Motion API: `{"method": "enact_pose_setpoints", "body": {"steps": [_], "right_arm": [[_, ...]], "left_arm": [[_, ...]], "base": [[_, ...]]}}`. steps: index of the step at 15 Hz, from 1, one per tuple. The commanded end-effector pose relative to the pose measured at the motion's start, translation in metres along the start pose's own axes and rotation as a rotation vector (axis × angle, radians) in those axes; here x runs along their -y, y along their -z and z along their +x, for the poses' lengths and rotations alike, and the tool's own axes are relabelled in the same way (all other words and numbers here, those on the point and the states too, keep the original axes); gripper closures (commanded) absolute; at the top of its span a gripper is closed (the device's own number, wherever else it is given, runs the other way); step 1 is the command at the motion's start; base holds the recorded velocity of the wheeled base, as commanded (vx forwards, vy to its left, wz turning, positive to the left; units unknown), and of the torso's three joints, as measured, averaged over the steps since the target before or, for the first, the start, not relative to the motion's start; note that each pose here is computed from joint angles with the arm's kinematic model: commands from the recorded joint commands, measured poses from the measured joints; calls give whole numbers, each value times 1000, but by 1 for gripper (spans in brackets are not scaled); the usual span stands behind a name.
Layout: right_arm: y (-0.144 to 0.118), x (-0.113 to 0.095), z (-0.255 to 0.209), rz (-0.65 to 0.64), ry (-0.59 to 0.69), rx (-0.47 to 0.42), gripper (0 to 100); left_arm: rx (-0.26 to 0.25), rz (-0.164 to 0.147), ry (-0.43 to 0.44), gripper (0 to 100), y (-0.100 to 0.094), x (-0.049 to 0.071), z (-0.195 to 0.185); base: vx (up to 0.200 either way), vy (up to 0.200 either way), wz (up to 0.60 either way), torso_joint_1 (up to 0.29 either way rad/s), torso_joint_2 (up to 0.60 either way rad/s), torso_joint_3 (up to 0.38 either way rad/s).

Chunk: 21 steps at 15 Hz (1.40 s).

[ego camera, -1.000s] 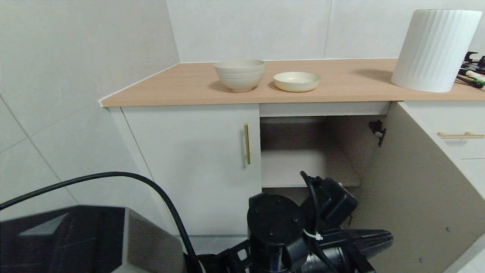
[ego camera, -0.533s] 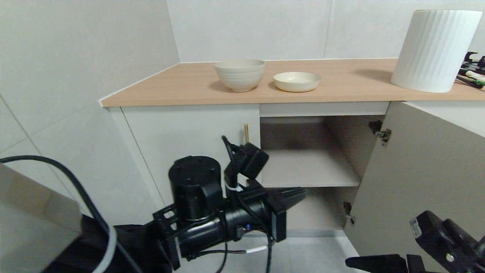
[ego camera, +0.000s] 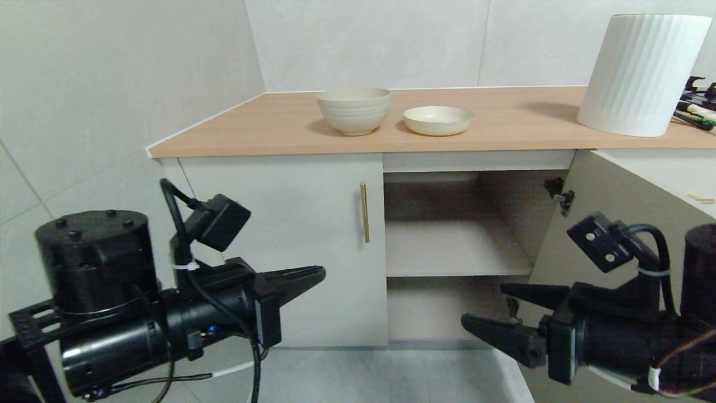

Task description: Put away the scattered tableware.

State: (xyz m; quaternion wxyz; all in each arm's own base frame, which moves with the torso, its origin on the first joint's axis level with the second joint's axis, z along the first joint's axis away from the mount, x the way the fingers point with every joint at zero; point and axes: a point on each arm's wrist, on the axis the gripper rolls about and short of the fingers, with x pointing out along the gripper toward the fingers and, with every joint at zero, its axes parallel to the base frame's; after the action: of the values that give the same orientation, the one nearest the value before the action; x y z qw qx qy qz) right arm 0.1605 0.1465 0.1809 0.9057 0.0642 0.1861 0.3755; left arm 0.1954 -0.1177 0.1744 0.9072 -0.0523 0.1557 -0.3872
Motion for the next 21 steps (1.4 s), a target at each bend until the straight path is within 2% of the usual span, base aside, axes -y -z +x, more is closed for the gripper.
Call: {"method": "enact_pose_setpoints", "body": {"steps": [1, 2, 3, 6, 8, 16, 21], "right_arm": [[-15, 9, 33, 11, 46, -8, 0], [-23, 10, 41, 12, 50, -6, 0], [-30, 13, 48, 16, 61, -7, 0], [-44, 15, 56, 23, 79, -15, 0], [-46, 21, 56, 33, 100, -15, 0], [-48, 19, 53, 40, 98, -5, 0], [-47, 20, 54, 40, 98, -12, 0]], "left_arm": [[78, 4, -65, 100, -14, -2, -38], [76, -2, -85, 100, -15, -3, -45], [78, -7, -103, 0, -15, -4, -50], [78, -22, -128, 0, -15, -9, -54], [84, -22, -138, 0, -19, -13, -49], [118, -21, -185, 0, -25, -15, -54], [127, -24, -207, 0, -27, -20, -56]], "base": [[0, 0, 0, 0, 0, 0], [0, 0, 0, 0, 0, 0], [0, 0, 0, 0, 0, 0], [0, 0, 0, 0, 0, 0], [0, 0, 0, 0, 0, 0], [0, 0, 0, 0, 0, 0], [200, 0, 0, 3, -3, 2]]}}
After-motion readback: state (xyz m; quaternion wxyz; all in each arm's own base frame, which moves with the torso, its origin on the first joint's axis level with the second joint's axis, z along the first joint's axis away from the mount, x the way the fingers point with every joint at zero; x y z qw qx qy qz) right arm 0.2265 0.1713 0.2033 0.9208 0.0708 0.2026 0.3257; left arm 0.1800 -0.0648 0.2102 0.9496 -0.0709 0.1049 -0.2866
